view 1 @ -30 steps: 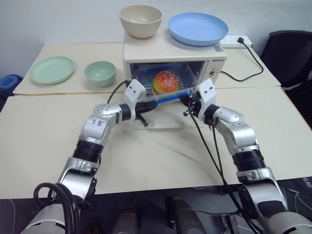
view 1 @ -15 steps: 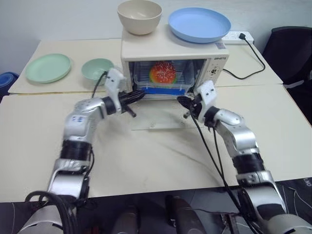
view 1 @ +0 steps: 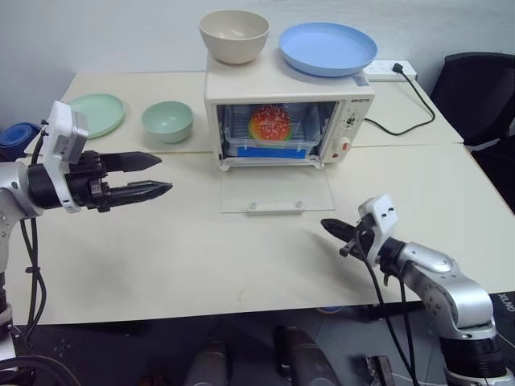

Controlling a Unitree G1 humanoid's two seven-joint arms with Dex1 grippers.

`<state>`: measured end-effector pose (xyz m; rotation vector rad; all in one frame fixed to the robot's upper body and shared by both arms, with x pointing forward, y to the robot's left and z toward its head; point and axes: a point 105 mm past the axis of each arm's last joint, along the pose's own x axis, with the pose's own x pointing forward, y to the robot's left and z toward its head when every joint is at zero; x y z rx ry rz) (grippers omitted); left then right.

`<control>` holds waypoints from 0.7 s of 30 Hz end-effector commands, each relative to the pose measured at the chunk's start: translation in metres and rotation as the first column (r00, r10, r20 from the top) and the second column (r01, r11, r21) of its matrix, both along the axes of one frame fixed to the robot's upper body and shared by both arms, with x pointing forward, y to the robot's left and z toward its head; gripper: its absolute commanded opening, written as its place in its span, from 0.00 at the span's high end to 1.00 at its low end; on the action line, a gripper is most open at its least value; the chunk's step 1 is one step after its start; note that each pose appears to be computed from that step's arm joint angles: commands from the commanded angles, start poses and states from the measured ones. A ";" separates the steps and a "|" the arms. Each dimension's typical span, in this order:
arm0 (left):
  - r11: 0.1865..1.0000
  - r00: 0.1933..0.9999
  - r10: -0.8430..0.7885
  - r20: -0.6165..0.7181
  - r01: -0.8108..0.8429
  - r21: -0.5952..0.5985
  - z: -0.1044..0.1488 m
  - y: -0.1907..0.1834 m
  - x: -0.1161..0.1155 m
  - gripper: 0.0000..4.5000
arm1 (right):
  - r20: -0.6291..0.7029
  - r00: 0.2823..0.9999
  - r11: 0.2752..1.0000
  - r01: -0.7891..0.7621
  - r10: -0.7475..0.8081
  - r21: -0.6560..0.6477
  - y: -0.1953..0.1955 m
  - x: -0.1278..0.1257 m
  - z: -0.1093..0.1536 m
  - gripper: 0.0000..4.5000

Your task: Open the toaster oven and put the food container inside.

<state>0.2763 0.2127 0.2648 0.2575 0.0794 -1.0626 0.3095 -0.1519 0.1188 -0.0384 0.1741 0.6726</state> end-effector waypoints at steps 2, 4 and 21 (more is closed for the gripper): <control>1.000 0.997 0.019 0.080 -0.020 0.015 0.014 0.002 0.000 0.00 | 0.053 0.997 0.998 0.060 -0.061 0.015 0.002 0.022 0.000 1.00; 0.999 0.994 0.038 0.101 -0.040 0.018 0.015 0.003 0.004 0.00 | 0.062 0.996 0.998 0.066 -0.067 0.023 0.004 0.031 0.000 1.00; 0.990 0.974 0.142 0.174 -0.139 -0.025 0.018 0.015 0.018 0.00 | 0.348 0.937 0.986 -0.094 0.041 0.136 -0.016 0.031 0.141 1.00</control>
